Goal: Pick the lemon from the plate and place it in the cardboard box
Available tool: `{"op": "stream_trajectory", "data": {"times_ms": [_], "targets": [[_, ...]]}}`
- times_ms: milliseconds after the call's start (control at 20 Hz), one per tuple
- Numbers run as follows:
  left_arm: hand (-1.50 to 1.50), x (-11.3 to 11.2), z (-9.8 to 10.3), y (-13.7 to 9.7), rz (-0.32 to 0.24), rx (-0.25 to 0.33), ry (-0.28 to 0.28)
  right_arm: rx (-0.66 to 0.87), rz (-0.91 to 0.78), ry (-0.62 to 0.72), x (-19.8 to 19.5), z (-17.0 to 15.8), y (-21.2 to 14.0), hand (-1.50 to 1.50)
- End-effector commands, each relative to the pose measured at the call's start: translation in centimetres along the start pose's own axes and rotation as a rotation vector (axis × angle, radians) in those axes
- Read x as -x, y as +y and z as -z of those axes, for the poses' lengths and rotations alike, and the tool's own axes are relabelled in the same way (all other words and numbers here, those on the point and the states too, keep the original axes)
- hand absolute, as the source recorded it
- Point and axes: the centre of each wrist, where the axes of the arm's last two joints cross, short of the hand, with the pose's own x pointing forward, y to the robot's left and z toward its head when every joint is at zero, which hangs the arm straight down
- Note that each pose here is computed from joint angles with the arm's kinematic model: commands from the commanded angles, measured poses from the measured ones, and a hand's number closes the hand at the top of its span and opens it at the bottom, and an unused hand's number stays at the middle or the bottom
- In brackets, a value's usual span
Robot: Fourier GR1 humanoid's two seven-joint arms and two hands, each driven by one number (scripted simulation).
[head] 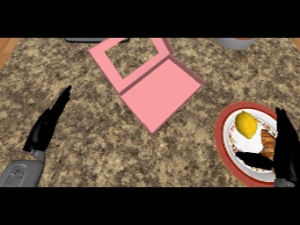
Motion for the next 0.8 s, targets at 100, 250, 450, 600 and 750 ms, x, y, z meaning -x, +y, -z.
{"op": "stream_trajectory", "data": {"times_ms": [100,250,450,600,750], "targets": [[0.0,-0.2,-1.0,-0.4,-0.001,0.003,0.009,-0.013,0.017,0.002,-0.3,-0.2,1.3,-1.5],[0.0,-0.8,-0.4,-0.8,0.012,0.0,-0.007,-0.048,0.018,-0.031,1.1,1.6,2.8,-1.5],[0.0,-0.2,1.4,-1.3,-0.004,0.004,0.009,-0.071,0.038,-0.024,-1.8,1.0,2.9,-1.5],[0.0,0.7,-0.1,-0.2,-0.006,0.013,0.004,-0.062,0.041,-0.015,-2.9,2.9,4.6,-1.5],[0.0,-0.8,-1.2,0.0,-0.003,0.013,-0.013,-0.055,0.043,-0.021,-0.3,3.7,3.5,-1.5]]}}
